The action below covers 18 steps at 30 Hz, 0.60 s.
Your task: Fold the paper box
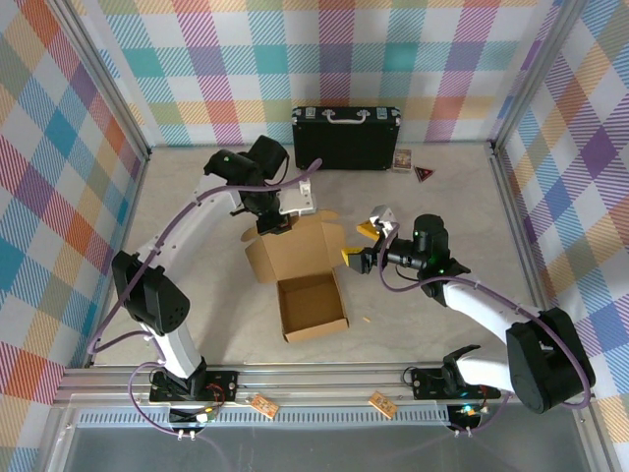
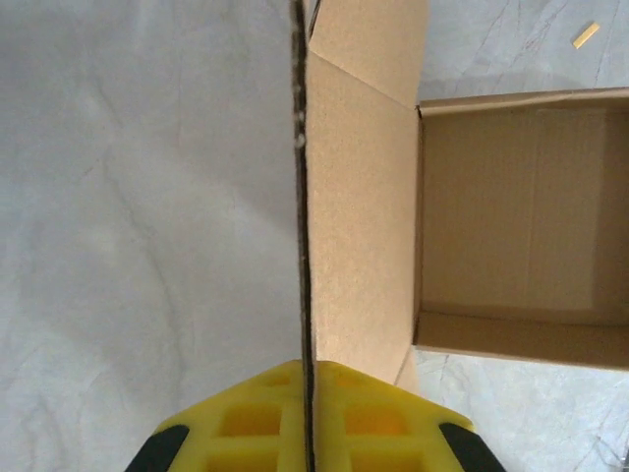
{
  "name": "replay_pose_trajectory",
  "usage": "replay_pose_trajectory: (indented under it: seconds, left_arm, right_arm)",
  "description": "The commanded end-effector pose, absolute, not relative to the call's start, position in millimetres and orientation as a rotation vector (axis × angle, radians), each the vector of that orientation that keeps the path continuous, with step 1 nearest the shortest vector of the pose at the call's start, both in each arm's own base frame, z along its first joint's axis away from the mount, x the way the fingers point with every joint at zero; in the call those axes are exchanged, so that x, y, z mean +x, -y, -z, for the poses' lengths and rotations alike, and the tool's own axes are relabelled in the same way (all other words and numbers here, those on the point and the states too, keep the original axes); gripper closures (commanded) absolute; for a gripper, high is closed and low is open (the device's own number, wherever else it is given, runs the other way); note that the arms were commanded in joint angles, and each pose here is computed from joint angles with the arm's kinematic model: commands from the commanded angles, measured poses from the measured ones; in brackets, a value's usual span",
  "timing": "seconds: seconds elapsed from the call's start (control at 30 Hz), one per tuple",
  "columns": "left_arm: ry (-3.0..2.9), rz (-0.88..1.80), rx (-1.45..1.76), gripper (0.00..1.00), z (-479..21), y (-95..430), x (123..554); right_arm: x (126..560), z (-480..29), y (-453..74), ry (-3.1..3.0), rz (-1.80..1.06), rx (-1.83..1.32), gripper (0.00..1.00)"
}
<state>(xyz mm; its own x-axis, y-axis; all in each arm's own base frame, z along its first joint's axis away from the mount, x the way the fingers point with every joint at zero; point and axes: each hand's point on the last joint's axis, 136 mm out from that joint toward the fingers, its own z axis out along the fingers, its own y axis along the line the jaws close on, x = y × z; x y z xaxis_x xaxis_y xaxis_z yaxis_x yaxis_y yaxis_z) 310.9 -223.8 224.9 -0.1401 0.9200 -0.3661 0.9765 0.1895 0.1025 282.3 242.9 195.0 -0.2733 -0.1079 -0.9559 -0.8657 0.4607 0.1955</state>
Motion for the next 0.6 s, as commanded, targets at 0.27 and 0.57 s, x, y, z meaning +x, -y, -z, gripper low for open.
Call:
replay_pose_trajectory:
  seconds: [0.27,0.57]
  left_arm:
    - [-1.945,0.127,1.784,0.81,-263.5,236.2,302.8]
    - [-1.919,0.136,1.706,0.6,-274.6,243.2,310.7]
  right_arm:
    - [301.3,-200.1,-255.8,-1.52,-0.828,-0.925,0.27]
    - [313.1,-190.8,-265.5,-1.48,-0.808,-0.946,0.35]
